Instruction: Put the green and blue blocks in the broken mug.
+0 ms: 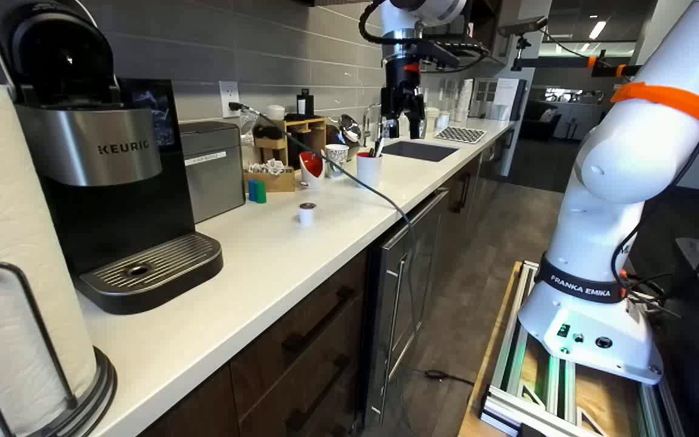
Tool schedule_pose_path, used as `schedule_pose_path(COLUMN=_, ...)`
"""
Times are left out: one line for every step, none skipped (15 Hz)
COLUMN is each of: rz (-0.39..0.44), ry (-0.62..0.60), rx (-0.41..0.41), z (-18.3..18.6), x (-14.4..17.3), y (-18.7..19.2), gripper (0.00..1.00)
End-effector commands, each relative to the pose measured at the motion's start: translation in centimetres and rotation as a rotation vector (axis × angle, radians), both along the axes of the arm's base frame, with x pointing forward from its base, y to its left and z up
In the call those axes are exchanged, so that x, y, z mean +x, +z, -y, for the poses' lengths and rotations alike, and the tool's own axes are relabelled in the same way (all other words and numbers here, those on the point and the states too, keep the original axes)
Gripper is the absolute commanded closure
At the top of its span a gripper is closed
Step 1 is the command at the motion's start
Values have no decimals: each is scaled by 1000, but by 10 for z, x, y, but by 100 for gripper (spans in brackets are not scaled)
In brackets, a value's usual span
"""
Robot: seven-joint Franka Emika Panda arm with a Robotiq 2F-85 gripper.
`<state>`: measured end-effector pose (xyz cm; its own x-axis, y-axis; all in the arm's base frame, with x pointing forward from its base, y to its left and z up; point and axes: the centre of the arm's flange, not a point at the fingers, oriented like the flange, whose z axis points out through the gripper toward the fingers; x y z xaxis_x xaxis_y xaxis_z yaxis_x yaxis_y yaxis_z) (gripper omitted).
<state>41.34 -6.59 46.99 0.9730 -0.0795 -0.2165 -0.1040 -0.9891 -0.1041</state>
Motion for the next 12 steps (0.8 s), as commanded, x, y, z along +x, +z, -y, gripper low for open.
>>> schedule_pose_path(rz=0, ry=0, rx=0, z=0, x=0, y=0, gripper=0)
schedule_pose_path(rz=0, ry=0, rx=0, z=0, x=0, y=0, gripper=0)
schedule_pose_path(rz=0, ry=0, rx=0, z=0, x=0, y=0, gripper=0)
schedule_pose_path(rz=0, ry=0, rx=0, z=0, x=0, y=0, gripper=0)
schedule_pose_path(rz=0, ry=0, rx=0, z=0, x=0, y=0, gripper=0)
schedule_pose_path(rz=0, ry=0, rx=0, z=0, x=0, y=0, gripper=0)
schedule_pose_path(rz=0, ry=0, rx=0, z=0, x=0, y=0, gripper=0)
schedule_pose_path(rz=0, ry=0, rx=0, z=0, x=0, y=0, gripper=0)
schedule_pose_path(rz=0, ry=0, rx=0, z=0, x=0, y=0, gripper=0)
schedule_pose_path(rz=0, ry=0, rx=0, z=0, x=0, y=0, gripper=0)
schedule_pose_path(rz=17, ry=11, rx=2, z=-6, x=10, y=0, gripper=0)
schedule_pose_path(rz=72, ry=41, rx=-2, z=-19, x=29, y=1, gripper=0)
